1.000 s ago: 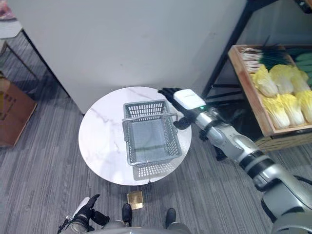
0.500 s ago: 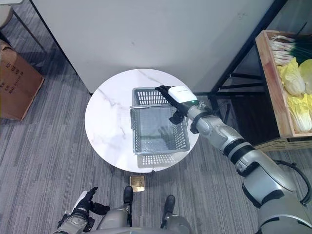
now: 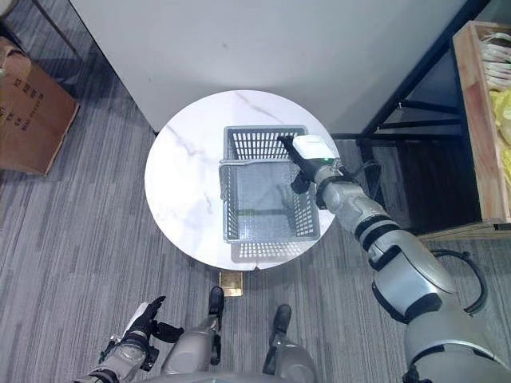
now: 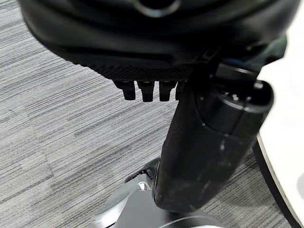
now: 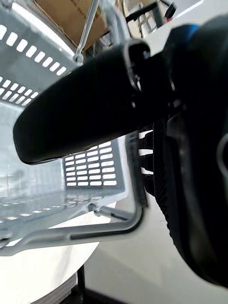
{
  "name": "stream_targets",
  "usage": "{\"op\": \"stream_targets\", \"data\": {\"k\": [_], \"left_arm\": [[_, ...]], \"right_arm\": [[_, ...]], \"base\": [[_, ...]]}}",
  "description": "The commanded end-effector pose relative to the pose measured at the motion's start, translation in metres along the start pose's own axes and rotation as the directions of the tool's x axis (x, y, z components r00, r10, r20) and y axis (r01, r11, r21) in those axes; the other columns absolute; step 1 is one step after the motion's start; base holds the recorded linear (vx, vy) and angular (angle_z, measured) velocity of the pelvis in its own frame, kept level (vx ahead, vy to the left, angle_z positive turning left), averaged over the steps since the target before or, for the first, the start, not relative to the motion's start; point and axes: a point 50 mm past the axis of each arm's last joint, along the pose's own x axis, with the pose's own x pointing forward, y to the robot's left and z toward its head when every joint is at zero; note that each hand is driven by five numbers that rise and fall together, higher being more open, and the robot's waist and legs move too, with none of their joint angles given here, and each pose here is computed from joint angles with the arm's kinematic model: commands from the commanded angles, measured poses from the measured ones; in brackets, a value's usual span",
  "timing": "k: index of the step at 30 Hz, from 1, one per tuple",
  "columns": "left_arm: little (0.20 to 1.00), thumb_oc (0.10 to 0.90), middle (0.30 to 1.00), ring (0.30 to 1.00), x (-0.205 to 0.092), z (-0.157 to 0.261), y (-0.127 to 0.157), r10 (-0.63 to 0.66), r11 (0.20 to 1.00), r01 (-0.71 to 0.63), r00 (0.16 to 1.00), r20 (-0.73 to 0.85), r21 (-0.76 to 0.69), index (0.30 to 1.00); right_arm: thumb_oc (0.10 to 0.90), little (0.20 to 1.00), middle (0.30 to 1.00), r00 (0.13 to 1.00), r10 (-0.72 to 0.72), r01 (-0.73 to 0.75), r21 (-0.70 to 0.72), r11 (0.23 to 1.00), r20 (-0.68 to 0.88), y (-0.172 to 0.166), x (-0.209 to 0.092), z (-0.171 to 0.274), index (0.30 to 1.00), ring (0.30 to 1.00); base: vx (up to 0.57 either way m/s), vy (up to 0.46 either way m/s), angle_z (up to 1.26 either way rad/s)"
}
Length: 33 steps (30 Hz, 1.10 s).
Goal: Get the vegetables into the basket
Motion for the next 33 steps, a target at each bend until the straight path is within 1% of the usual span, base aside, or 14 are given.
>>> {"op": "stream_targets", "data": {"k": [1,7,10,13,15,17,19,22,23,24,26,30,32,33], "left_arm": [[1.000,0.900,1.000,1.000,0.000,-0.003,0.004,0.007,0.999,-0.007,1.000,0.000,0.051,1.000],[1.000,0.900,1.000,1.000,0.000,-0.002,0.000,-0.005,0.998,0.005,1.000,0.000,0.060,1.000],[1.000,0.900,1.000,1.000,-0.001,-0.005,0.000,-0.006,0.998,0.007,1.000,-0.012,0.060,1.000],[1.000,0.900,1.000,1.000,-0.002,-0.013,0.002,0.002,0.999,0.000,0.999,-0.043,0.047,1.000],[1.000,0.900,1.000,1.000,-0.003,-0.016,0.001,-0.001,0.999,0.003,0.999,-0.050,0.046,1.000],[1.000,0.900,1.000,1.000,-0.005,-0.021,0.000,-0.003,0.999,0.005,0.997,-0.071,0.037,1.000],[1.000,0.900,1.000,1.000,-0.008,-0.031,-0.002,-0.014,0.999,0.017,0.994,-0.112,0.032,1.000],[1.000,0.900,1.000,1.000,-0.012,-0.040,-0.003,-0.023,0.999,0.027,0.990,-0.142,0.031,1.000],[1.000,0.900,1.000,1.000,-0.012,-0.040,-0.003,-0.023,0.999,0.028,0.990,-0.142,0.032,1.000],[1.000,0.900,1.000,1.000,-0.014,-0.045,-0.004,-0.031,0.999,0.036,0.987,-0.159,0.030,1.000],[1.000,0.900,1.000,1.000,-0.016,-0.049,-0.006,-0.041,0.998,0.048,0.985,-0.168,0.040,1.000],[1.000,0.900,1.000,1.000,-0.019,-0.055,-0.009,-0.050,0.997,0.059,0.982,-0.185,0.046,1.000],[1.000,0.900,1.000,1.000,-0.019,-0.055,-0.009,-0.053,0.997,0.062,0.983,-0.177,0.045,1.000],[1.000,0.900,1.000,1.000,-0.019,-0.055,-0.009,-0.053,0.997,0.063,0.983,-0.176,0.048,1.000]], "right_arm": [[0.400,0.300,0.300,0.979,-0.200,0.200,0.001,0.980,0.051,-0.061,0.019,0.020,0.300,0.300],[0.400,0.300,0.300,0.984,-0.178,0.178,-0.004,0.984,0.030,-0.052,0.018,0.017,0.300,0.300],[0.400,0.300,0.300,0.982,-0.174,0.177,-0.025,0.984,0.072,-0.053,0.015,0.019,0.300,0.300],[0.400,0.300,0.300,0.947,-0.202,0.219,-0.044,0.975,0.249,-0.066,-0.003,0.035,0.300,0.300],[0.400,0.300,0.300,0.940,-0.204,0.221,-0.034,0.975,0.272,-0.067,-0.010,0.034,0.300,0.300],[0.400,0.300,0.300,0.923,-0.221,0.225,0.024,0.974,0.315,-0.067,-0.023,0.035,0.300,0.300],[0.400,0.300,0.300,0.915,-0.208,0.194,0.076,0.978,0.345,-0.061,-0.048,0.025,0.300,0.300],[0.400,0.300,0.300,0.924,-0.179,0.163,0.075,0.984,0.339,-0.058,-0.069,0.011,0.300,0.300],[0.422,0.330,0.330,0.924,-0.179,0.163,0.075,0.984,0.338,-0.058,-0.069,0.011,0.330,0.330],[0.429,0.341,0.341,0.921,-0.177,0.159,0.082,0.984,0.346,-0.058,-0.083,0.006,0.341,0.341],[0.400,0.300,0.300,0.934,-0.165,0.148,0.078,0.986,0.318,-0.054,-0.094,-0.005,0.300,0.300],[0.400,0.300,0.300,0.949,-0.163,0.140,0.101,0.985,0.271,-0.042,-0.116,-0.019,0.300,0.300],[0.400,0.300,0.300,0.964,-0.158,0.134,0.124,0.983,0.213,-0.029,-0.130,-0.031,0.300,0.300],[0.400,0.300,0.300,0.965,-0.158,0.134,0.124,0.983,0.210,-0.029,-0.131,-0.031,0.300,0.300]], "base": [[0.00,0.000,0.00],[0.01,0.001,0.00],[0.00,0.000,0.00],[0.04,0.018,-0.02],[0.02,0.006,0.03],[0.03,0.020,-0.07],[0.05,0.026,-0.05],[0.03,0.020,-0.12],[0.03,0.031,-0.12],[0.03,0.033,-0.12],[0.04,0.049,-0.11],[0.02,0.086,-0.25],[0.00,0.117,-0.25],[-0.01,0.116,-0.24]]}}
